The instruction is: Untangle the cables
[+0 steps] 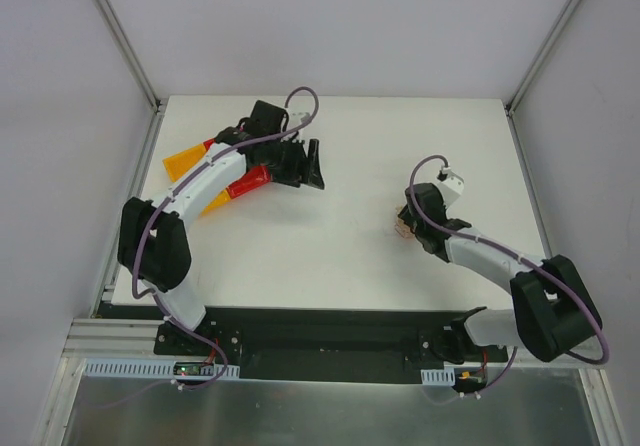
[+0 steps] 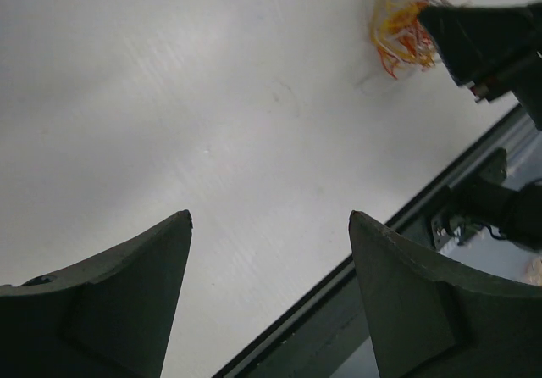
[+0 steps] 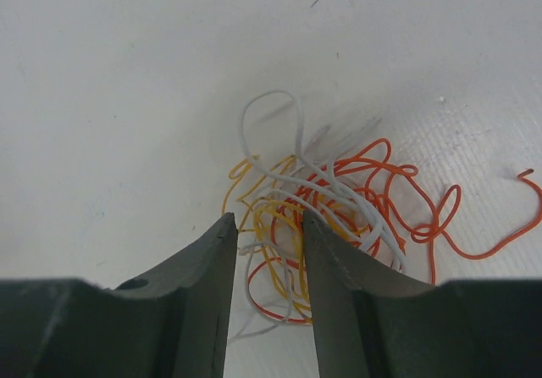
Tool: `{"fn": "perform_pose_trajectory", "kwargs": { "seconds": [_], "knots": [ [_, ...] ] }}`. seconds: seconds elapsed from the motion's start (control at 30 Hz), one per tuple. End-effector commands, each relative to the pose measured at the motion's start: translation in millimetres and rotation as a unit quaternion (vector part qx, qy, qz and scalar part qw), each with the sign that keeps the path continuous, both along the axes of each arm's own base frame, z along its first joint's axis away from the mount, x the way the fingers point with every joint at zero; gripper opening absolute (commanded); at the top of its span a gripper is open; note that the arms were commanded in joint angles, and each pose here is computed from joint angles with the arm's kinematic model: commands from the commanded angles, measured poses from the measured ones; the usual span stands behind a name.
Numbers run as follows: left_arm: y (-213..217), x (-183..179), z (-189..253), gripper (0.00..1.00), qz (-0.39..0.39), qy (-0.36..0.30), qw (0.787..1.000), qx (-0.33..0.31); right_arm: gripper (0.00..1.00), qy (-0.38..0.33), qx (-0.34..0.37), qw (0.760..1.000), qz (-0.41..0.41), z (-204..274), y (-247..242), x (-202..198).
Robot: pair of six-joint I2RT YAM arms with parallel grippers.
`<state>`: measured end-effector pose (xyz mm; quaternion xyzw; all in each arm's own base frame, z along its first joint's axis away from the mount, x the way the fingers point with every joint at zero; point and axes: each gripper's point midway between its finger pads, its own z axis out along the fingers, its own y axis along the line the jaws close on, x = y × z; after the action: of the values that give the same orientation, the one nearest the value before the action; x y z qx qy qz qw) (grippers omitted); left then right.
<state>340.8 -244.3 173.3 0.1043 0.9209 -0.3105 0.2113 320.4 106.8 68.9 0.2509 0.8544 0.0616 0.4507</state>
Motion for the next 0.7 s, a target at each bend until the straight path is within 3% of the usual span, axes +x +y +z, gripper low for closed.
{"fn": "perform_pose_trajectory", "kwargs": {
  "seconds": [0.0,0.13,0.23,0.33,0.5,0.57,0.67],
  "knots": [
    [-41.7,-30.5,0.2,0.74,-0.086,0.027,0.994,-0.055,0.4,0.046,0.028,0.998,-0.028,-8.4,-2.0,13.1],
    [-62.7,-48.2,-8.4,0.72,-0.122,0.045,0.99,-0.059,0.35,0.091,0.061,0.989,0.103,-10.3,44.9,30.1],
    [-65.3,-51.3,-9.5,0.69,-0.126,0.047,0.989,-0.058,0.34,0.096,0.106,0.958,0.249,-5.3,103.5,21.9],
    [-64.2,-49.4,-11.3,0.65,-0.124,0.042,0.99,-0.053,0.33,0.029,0.15,0.932,0.329,13.3,144.7,9.2],
    [-66.2,-50.2,-20.2,0.61,-0.123,0.054,0.99,-0.052,0.36,-0.09,0.261,0.868,0.413,59.4,189.9,-1.9],
    [-66.9,-49.1,-23.6,0.6,-0.122,0.057,0.99,-0.051,0.39,-0.131,0.269,0.858,0.419,77.8,188.2,-5.2],
    [-69.0,-51.3,-30.1,0.65,-0.127,0.067,0.988,-0.05,0.44,-0.186,0.259,0.863,0.392,92.3,169.7,-7.7]
  ]
}}
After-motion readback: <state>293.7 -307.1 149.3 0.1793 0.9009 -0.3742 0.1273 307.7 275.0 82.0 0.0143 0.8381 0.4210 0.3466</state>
